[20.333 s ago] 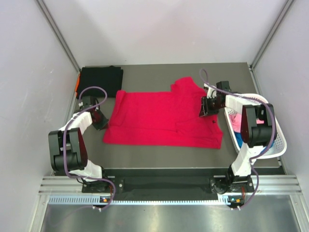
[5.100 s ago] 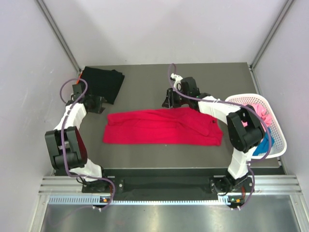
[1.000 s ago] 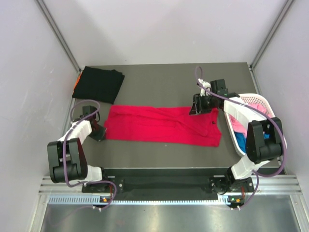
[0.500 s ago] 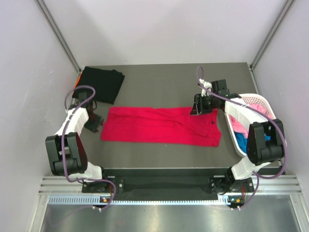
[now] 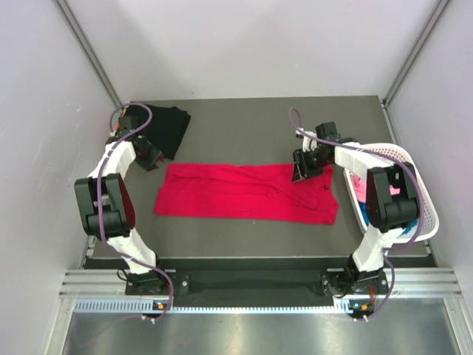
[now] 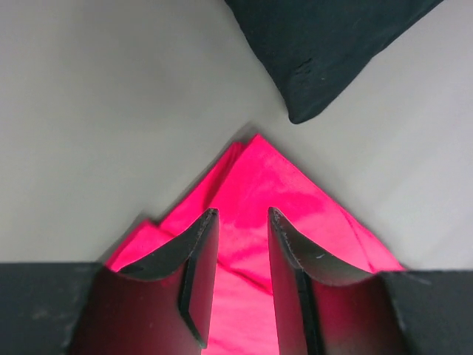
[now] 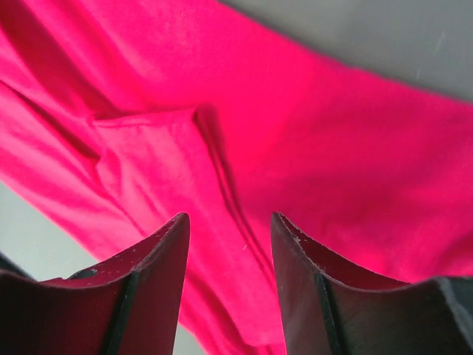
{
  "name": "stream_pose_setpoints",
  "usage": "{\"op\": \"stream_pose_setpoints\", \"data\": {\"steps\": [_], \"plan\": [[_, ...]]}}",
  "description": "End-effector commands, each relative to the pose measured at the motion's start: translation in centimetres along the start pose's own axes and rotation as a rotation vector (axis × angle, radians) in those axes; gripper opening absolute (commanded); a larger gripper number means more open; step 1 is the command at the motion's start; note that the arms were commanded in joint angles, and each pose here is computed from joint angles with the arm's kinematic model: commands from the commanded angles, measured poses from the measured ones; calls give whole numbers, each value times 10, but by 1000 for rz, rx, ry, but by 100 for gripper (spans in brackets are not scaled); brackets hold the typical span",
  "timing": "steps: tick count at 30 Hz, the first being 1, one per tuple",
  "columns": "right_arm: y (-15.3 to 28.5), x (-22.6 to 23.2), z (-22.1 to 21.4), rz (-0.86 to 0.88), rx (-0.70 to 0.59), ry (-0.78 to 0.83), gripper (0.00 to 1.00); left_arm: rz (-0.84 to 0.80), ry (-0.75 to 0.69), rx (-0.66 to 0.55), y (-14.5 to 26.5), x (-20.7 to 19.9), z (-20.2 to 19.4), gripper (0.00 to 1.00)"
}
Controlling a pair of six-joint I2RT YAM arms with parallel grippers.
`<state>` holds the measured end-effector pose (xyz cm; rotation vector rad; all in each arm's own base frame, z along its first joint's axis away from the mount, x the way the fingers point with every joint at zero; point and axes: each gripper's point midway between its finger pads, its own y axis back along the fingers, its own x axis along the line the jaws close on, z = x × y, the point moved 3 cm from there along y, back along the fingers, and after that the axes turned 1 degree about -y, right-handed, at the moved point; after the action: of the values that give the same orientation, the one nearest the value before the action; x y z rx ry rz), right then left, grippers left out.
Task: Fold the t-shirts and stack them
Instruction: Fold the tshirt
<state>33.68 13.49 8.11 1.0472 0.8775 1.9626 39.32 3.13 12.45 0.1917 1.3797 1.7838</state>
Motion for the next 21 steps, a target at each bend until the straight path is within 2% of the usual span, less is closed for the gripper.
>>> {"op": "stream_pose_setpoints", "data": {"steps": [1,6,11,15,21], "plan": [[-4,5,21,18,-16,126,49,-98,-79,13,-8,-19,8,38],[-19,10,26,7,-13,234,50,-96,-126,67,-30,-22,10,44],[-28,17,30,9,-2,299,52,-93,-162,71,-39,-24,8,46],[-32,21,34,5,-10,322,52,-42,-198,75,-52,-17,5,47],[-40,30,42,21,-41,359,51,-55,-210,85,-60,-20,1,41]]}}
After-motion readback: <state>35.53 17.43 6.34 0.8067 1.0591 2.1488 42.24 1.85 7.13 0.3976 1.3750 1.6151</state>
